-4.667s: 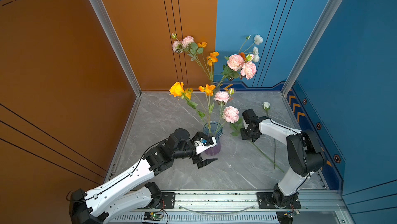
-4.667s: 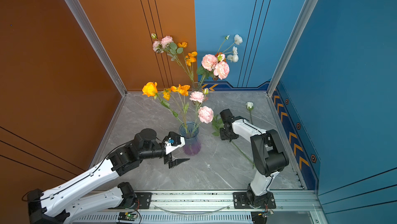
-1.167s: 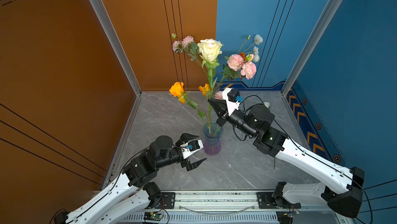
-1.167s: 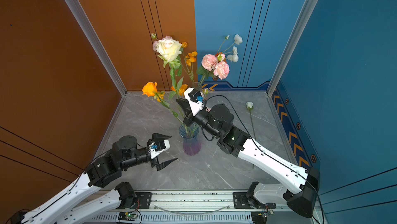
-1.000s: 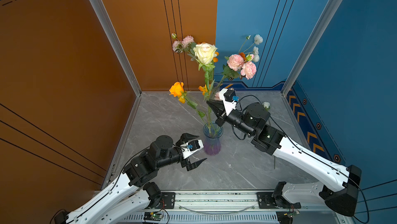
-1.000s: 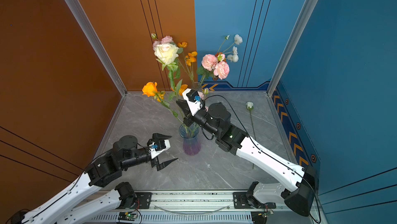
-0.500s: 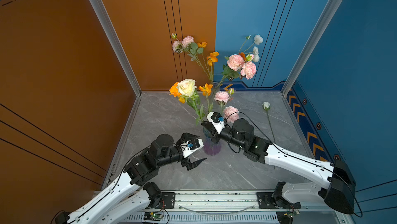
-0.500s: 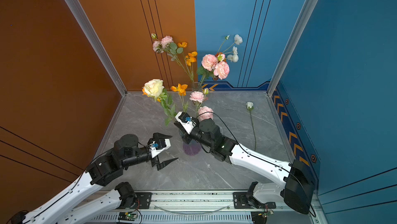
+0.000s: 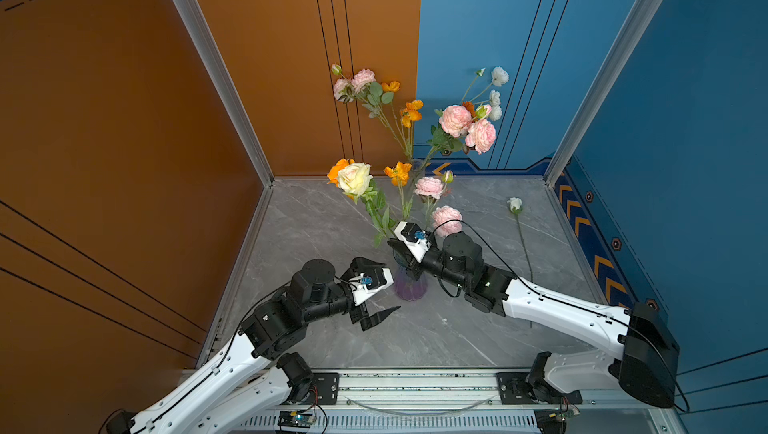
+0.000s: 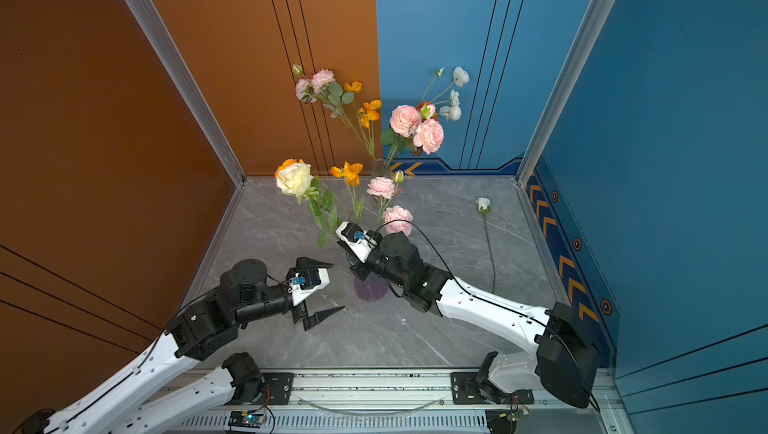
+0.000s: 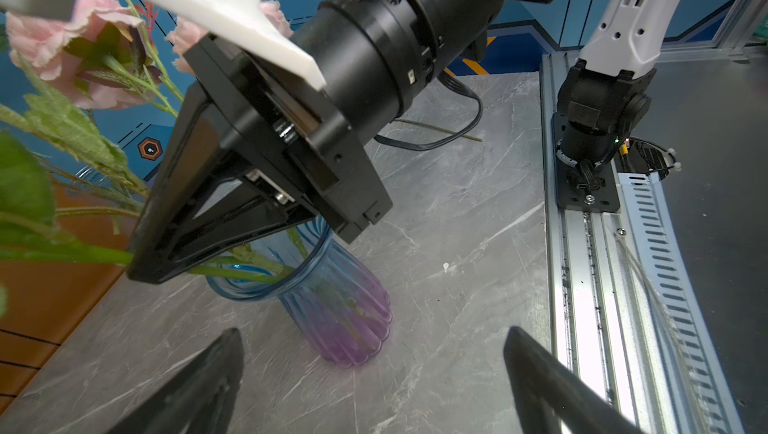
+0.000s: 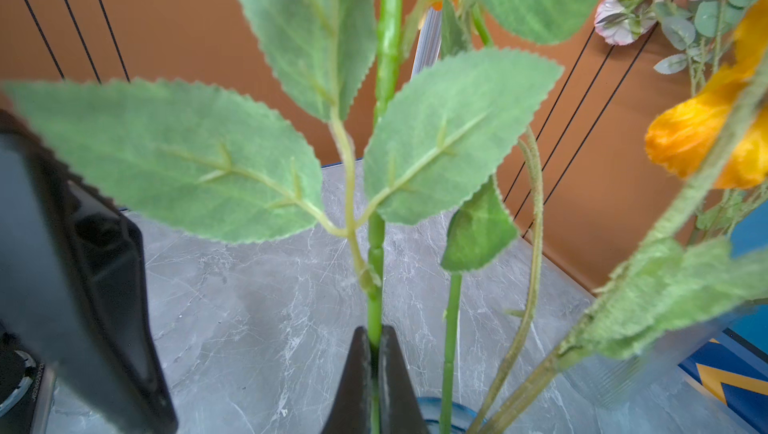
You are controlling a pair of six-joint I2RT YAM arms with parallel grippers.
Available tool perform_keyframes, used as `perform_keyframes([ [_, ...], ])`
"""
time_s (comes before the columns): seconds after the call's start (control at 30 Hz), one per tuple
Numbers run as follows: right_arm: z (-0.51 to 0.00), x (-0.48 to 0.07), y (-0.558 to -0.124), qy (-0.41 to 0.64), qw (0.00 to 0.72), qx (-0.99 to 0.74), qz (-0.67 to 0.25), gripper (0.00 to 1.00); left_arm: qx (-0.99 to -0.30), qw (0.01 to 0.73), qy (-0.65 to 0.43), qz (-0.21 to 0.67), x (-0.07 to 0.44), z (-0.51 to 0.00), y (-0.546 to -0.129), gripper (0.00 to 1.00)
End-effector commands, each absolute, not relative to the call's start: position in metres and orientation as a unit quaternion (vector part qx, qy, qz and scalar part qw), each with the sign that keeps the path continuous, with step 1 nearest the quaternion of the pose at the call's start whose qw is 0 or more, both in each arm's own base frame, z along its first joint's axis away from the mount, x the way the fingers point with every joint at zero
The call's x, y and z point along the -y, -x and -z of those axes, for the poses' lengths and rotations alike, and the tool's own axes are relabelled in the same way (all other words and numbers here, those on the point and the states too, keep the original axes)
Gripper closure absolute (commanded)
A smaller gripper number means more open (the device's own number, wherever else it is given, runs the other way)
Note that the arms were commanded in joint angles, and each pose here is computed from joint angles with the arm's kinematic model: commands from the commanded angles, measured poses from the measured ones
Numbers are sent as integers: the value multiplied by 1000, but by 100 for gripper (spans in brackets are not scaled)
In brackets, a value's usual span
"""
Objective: Arrange the flowers into the vase
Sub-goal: 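Lower the cream rose stem into the vase and open the right gripper, then move the right gripper down onto the small white rose stem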
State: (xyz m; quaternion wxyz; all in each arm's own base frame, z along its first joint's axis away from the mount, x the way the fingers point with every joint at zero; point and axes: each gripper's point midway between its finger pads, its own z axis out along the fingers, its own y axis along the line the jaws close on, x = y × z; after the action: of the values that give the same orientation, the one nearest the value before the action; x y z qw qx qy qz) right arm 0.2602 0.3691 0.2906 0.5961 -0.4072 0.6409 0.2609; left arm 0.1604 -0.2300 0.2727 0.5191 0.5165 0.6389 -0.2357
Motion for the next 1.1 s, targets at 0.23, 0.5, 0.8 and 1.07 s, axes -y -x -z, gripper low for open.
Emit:
perform_keyframes([
  [0.23,-280,-363,-257,415,590,-647,-247,77,-634,520,-516,249,231,-278,-157,2],
  [0.5,-285,-355,-256,411,597,-647,-237,60,-635,516,-517,252,232,-277,-157,2],
  [0.8,-290,-339,-250,405,599,-653,-226,38,-636,508,-520,257,235,-273,-157,2],
  [1.07,-303,-287,-244,341,604,-692,-202,28,-605,509,-538,292,251,-282,-148,2],
])
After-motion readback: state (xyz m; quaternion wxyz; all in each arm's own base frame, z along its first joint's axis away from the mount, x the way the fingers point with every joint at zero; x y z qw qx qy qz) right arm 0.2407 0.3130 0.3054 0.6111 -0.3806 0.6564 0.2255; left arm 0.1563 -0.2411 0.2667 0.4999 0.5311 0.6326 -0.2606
